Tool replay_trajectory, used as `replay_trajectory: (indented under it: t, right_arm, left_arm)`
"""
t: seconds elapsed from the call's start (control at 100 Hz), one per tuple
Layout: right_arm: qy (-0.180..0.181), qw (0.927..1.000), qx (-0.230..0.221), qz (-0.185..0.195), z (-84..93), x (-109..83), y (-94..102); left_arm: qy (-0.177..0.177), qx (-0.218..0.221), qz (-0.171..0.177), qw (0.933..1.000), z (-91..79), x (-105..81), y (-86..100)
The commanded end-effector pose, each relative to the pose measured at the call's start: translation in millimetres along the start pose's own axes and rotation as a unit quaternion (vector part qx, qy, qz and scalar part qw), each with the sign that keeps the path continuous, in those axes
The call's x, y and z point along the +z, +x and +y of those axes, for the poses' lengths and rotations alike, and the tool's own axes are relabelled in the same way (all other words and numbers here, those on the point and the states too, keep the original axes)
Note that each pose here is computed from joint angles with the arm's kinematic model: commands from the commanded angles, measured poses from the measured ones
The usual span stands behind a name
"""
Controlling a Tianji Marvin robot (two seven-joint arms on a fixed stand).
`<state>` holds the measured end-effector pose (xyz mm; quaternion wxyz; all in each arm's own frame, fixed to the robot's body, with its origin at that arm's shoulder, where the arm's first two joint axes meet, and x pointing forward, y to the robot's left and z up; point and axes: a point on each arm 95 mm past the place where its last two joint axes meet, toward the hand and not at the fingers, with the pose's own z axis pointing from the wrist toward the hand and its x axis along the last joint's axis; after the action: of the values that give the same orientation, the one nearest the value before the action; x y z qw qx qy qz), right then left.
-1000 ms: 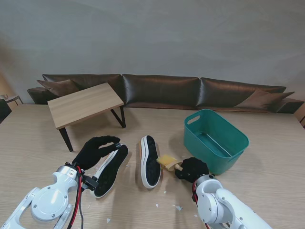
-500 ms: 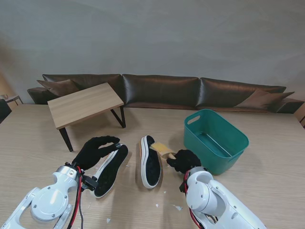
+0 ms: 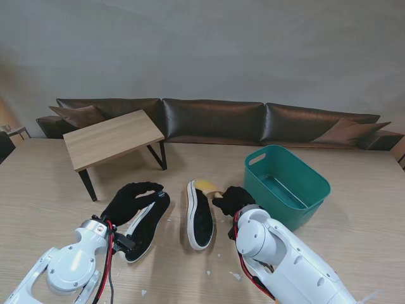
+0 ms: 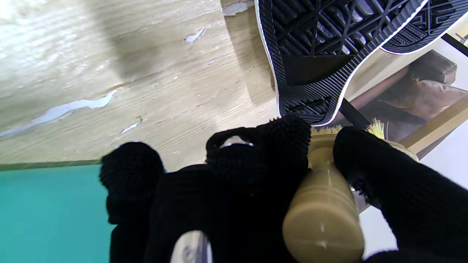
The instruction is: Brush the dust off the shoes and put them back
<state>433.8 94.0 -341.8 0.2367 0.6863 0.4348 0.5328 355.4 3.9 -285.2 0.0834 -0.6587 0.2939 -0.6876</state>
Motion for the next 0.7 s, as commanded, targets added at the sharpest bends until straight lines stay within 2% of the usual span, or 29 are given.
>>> replay_trajectory:
  t: [0.0, 0.26, 0.69]
  right_arm:
    - [0.017, 0.9998, 0.004, -0.001, -5.5, 2.6, 2.3]
    - [0.046, 0.9989, -0.011, 0.006, -12.9, 5.8, -0.2]
    - [0.065, 0.9977, -0.019, 0.010, -18.8, -10.4, -10.3]
  left_arm:
    - [-0.011, -0.003, -0.003, 0.9999, 4.0, -0.5, -0.4]
    - [-0.013, -0.006, -0.007, 0.9999, 6.7, -0.3, -1.8]
    - [-0.010, -0.005, -0.005, 0.9999, 5.0, -1.0, -3.0]
